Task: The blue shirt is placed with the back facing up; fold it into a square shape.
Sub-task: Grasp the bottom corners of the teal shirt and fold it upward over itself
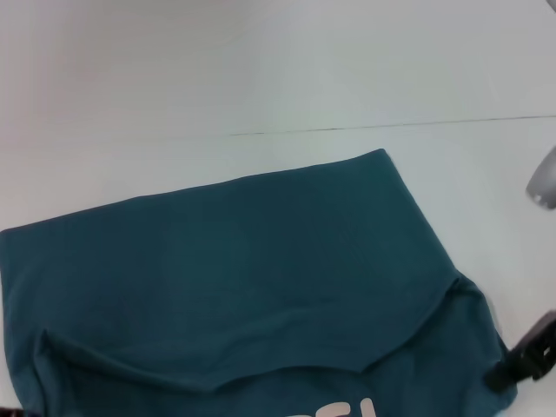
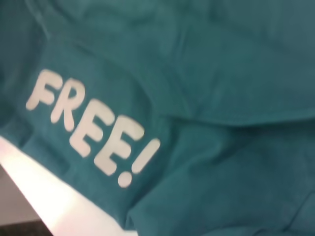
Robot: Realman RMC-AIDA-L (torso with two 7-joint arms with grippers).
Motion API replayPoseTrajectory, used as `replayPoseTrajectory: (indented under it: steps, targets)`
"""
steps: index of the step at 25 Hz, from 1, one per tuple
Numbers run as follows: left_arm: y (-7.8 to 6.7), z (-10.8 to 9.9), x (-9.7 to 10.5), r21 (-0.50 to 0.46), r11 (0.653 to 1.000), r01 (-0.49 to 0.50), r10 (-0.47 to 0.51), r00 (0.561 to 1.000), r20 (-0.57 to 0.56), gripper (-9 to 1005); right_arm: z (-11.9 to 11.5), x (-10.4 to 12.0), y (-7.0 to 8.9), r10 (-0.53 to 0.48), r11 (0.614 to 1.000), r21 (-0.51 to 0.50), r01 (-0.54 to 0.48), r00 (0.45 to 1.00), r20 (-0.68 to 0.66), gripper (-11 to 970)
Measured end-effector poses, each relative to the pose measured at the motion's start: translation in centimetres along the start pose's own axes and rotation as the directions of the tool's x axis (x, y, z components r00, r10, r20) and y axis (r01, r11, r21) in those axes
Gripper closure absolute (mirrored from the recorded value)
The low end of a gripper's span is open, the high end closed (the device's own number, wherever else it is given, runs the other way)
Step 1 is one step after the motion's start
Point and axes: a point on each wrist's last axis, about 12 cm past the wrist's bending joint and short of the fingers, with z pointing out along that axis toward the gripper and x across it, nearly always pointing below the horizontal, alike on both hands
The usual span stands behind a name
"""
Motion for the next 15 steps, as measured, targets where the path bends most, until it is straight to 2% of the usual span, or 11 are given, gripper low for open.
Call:
replayPoseTrajectory:
  steps: [3, 9, 15]
  targets:
    - [-0.3, -0.6, -0.6, 0.012, 1.000, -0.015, 0.014, 0.999, 0.034, 877, -1.6, -0.2, -0.2, -0.005, 1.000, 0.003, 0.005, 0.997, 0.073, 905]
    - [-0.6, -3.1, -1.7, 0.061, 0.998, -0.029, 0.016, 0.981, 0.191, 877, -4.9, -0.7, -1.2, 0.003, 1.000, 0.010, -0.006, 0.969, 0.248, 903]
    - [-0.9, -6.1, -2.6, 0.097, 0.993, -0.067, 0.024, 0.922, 0.385, 878, -7.9, -2.0, -2.9, 0.044, 0.996, 0.055, -0.076, 0.896, 0.442, 901]
